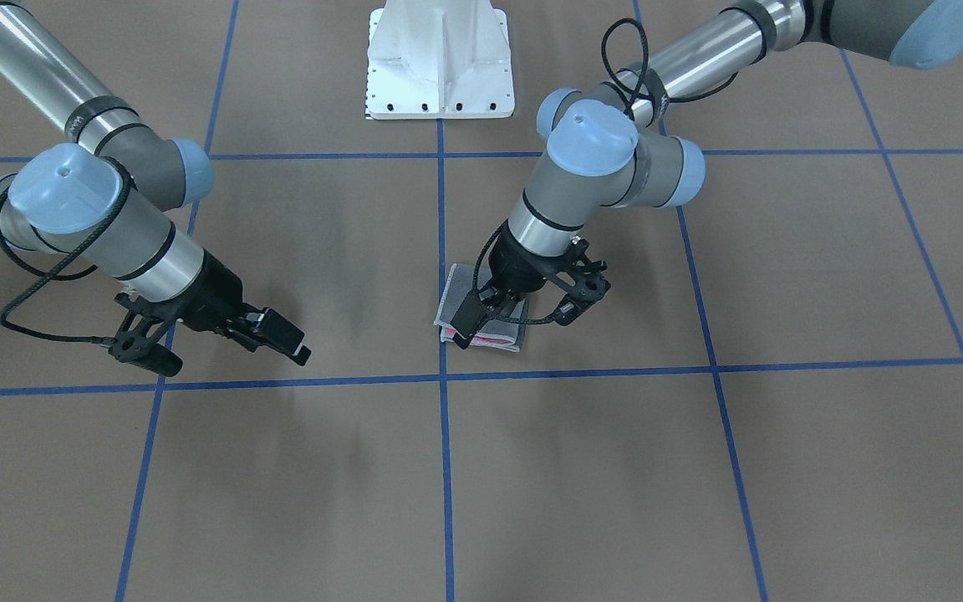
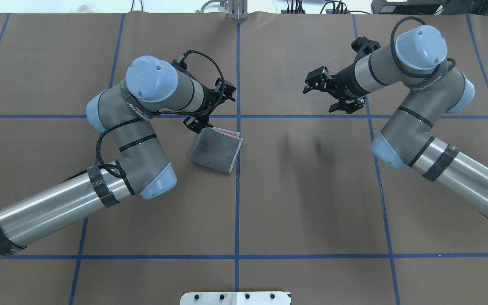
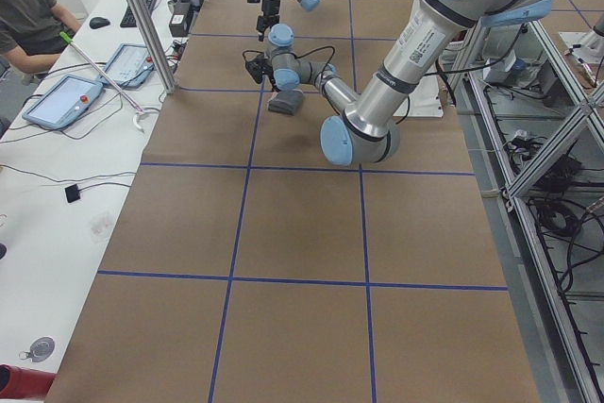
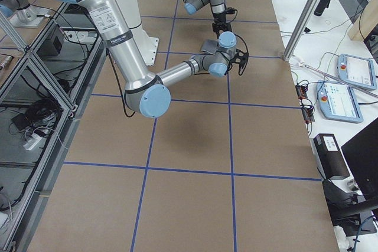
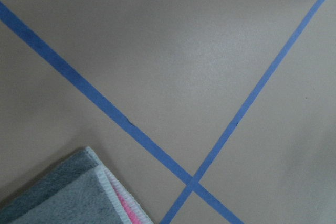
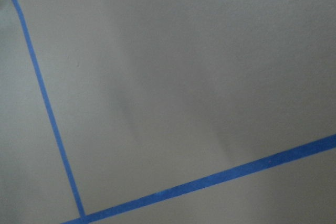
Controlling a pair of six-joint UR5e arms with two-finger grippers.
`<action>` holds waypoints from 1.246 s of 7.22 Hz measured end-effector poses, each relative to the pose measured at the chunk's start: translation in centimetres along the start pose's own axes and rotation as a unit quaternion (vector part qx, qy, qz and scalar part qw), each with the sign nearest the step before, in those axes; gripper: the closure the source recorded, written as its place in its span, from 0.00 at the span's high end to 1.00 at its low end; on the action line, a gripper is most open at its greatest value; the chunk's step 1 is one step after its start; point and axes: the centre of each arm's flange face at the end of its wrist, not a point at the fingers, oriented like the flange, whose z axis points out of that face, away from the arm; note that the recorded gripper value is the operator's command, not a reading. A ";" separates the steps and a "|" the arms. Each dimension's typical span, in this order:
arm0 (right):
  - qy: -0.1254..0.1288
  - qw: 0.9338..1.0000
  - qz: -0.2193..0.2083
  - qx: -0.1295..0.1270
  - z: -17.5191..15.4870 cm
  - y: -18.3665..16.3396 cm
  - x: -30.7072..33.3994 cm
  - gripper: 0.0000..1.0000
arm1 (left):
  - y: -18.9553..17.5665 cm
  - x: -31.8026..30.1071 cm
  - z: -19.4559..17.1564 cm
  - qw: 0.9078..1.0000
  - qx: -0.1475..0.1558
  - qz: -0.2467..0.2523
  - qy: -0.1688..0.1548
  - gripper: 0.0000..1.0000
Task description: Fold towel twice with both arms
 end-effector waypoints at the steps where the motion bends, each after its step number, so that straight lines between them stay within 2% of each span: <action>1: 0.003 1.000 -0.002 0.004 -0.4 -0.7 0.7 1.00 | 0.3 0.0 1.2 1.000 -0.001 0.001 -0.005 1.00; 4: 0.005 1.000 -0.002 0.006 -0.6 -1.2 1.3 1.00 | -0.2 -0.6 2.4 1.000 0.005 0.025 -0.018 1.00; 9: 0.012 1.000 0.000 0.008 -0.1 -1.3 2.1 1.00 | -2.5 -2.1 2.5 0.999 0.017 0.023 -0.027 1.00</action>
